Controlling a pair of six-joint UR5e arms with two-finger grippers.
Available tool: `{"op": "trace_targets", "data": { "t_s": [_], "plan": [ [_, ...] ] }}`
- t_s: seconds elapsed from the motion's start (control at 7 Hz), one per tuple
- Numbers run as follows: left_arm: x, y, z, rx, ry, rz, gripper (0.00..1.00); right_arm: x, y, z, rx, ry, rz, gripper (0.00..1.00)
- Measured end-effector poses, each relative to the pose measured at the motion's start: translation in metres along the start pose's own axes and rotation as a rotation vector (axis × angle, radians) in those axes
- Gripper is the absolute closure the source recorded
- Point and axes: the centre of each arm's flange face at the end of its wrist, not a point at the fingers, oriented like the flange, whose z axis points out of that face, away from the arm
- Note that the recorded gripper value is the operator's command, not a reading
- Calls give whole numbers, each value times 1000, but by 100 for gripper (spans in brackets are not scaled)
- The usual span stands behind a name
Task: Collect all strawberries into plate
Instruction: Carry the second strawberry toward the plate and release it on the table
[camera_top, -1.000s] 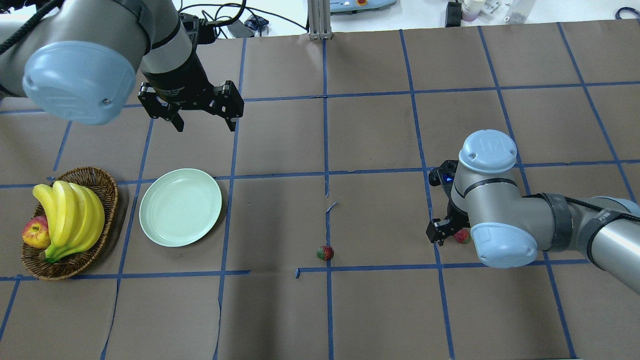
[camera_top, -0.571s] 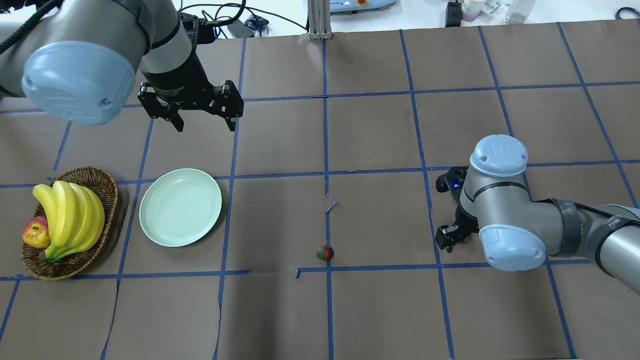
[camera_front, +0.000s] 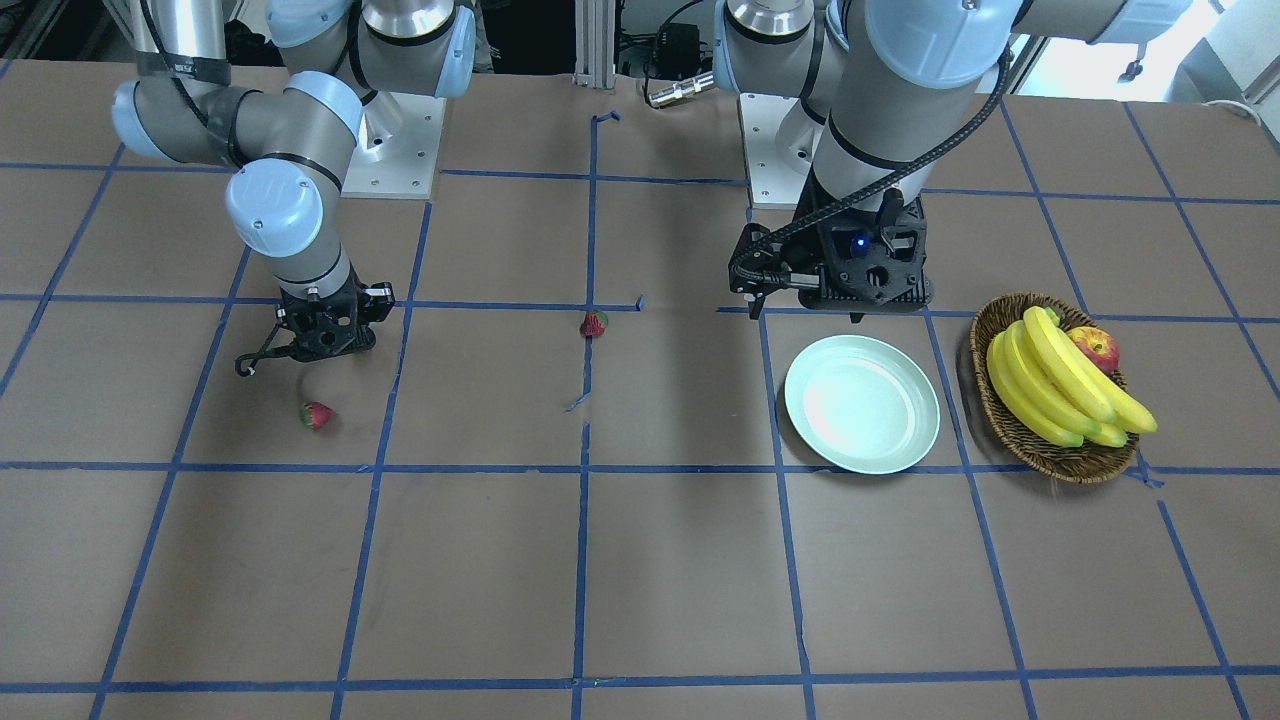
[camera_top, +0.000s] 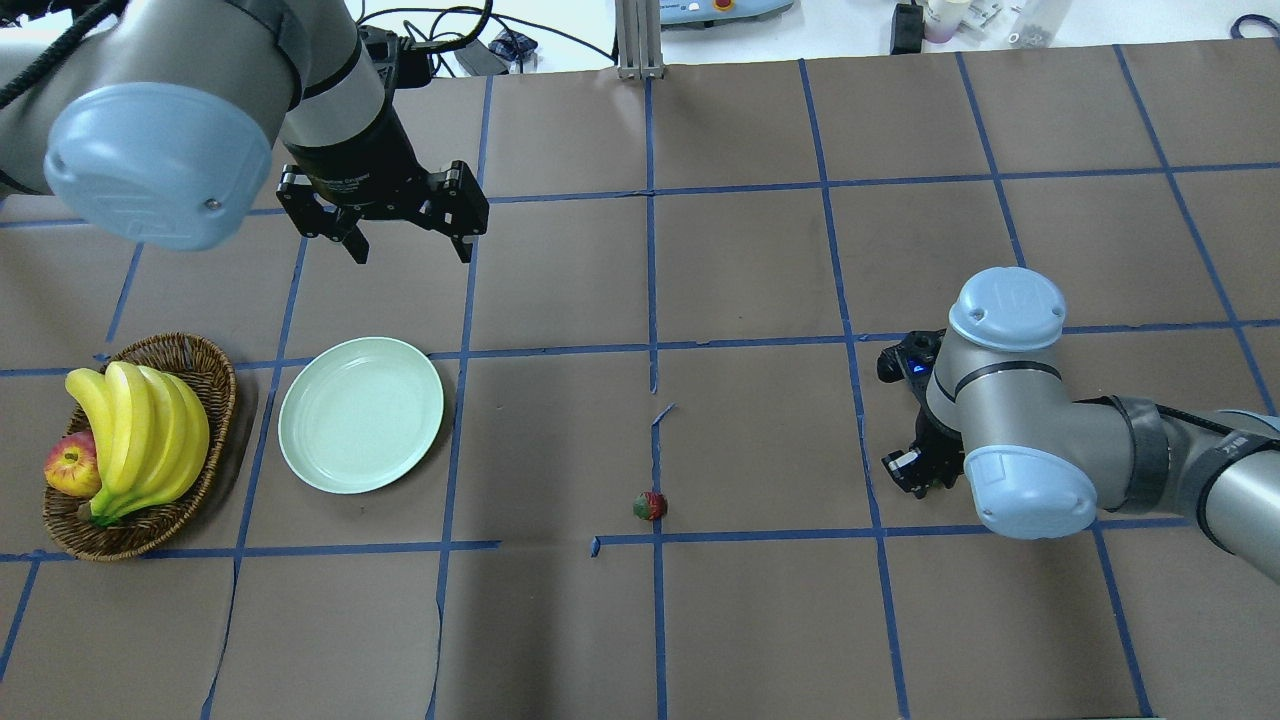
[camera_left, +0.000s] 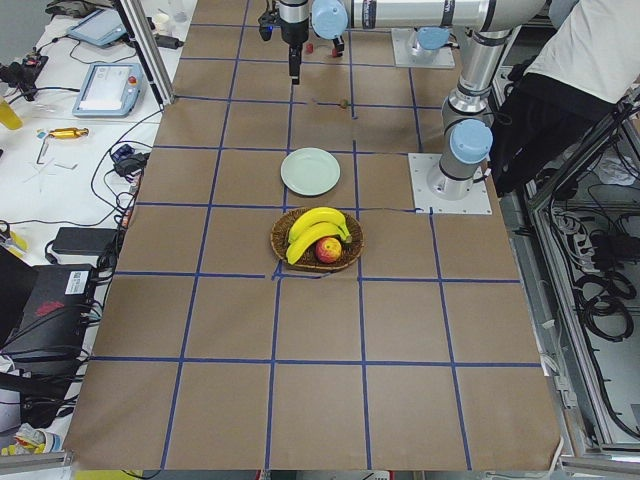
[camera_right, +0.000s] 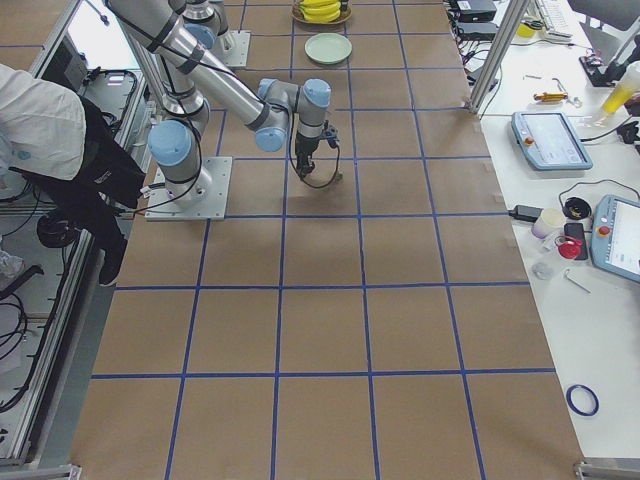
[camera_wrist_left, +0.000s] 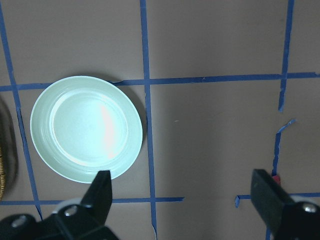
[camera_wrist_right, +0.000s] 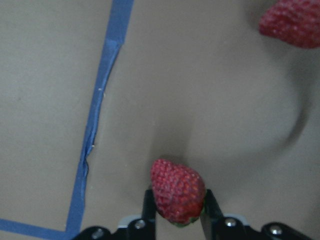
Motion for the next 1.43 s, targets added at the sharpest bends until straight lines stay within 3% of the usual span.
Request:
{"op": "trace_targets", "data": {
  "t_s": [0.29,0.57,0.86,1.14,1.29,1.43],
  "plan": [
    [0,0,0,0,0,-1,0,-25,-31,-28,106,-84,116,100],
    [0,0,1,-1,0,-1,0,-123,-88,-69,184,-132,235,100],
    [-1,-1,1,-2,0,-1,0,-249,-135,-72,184,-156,336,100],
    [-1,-1,1,-2,0,-1,0,-316,-149,-53,142,-173,353,100],
    [-1,-1,1,-1,0,-1,0,-332,-148,-50,122,-203,340,86],
    [-1,0,0,-1,0,-1,0,-340,-146,-49,112,-222,332,1]
  ]
}}
